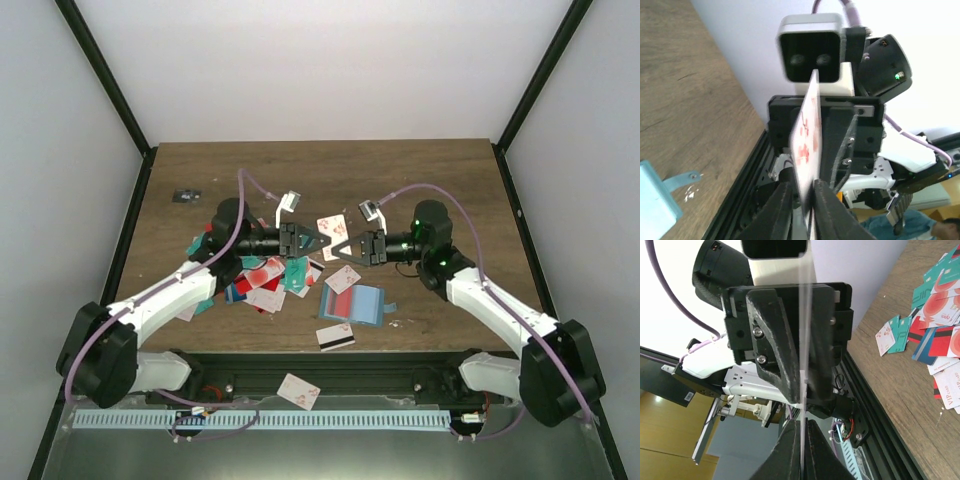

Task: Put the credit cards into the card holder

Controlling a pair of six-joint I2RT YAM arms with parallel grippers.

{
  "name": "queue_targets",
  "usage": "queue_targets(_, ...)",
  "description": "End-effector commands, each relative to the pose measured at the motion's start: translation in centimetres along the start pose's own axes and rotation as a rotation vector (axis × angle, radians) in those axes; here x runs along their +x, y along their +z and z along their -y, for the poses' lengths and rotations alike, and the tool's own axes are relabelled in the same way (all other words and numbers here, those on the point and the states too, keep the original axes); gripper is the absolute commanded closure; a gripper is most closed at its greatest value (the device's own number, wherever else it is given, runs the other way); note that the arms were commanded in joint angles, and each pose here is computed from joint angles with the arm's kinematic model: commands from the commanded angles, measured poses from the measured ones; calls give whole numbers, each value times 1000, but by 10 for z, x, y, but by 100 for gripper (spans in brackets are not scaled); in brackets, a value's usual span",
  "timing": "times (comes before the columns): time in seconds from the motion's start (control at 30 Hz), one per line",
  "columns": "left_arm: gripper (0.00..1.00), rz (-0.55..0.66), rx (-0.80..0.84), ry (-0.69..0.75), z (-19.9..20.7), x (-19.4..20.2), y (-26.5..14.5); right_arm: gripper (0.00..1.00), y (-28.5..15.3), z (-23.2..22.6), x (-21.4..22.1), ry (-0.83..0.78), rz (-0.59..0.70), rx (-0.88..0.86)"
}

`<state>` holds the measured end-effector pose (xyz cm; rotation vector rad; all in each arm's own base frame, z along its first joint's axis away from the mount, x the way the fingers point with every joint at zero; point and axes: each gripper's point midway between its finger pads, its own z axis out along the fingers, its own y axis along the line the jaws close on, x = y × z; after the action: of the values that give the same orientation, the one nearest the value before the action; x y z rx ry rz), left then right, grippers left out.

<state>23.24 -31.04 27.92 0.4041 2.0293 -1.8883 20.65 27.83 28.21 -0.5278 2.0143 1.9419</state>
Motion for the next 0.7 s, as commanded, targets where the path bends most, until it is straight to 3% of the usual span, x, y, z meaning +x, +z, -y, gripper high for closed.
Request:
queue_targets(0.0, 94, 44, 22, 59, 12, -15, 11, 99, -5, -9, 5, -32, -14, -7)
queue_targets(0.17, 96, 38, -27, 27, -6, -13, 16, 96, -9, -5, 6, -24, -5, 63)
queue_targets(0.3, 96, -7, -91, 14, -28, -2, 17, 72, -20, 16, -1, -10, 45, 224)
queue_targets(0.33, 96, -19, -104, 14, -33, 1, 17, 59, -27, 26, -3, 8, 64, 277)
queue_targets(0.5, 96, -106, -175, -6, -64, 19, 20, 36, -72, 77, -3, 114, 177, 536)
queue_targets(0.67, 96, -220, -265, -18, -104, 40, 25, 37, -113, 132, 16, 264, 221, 819)
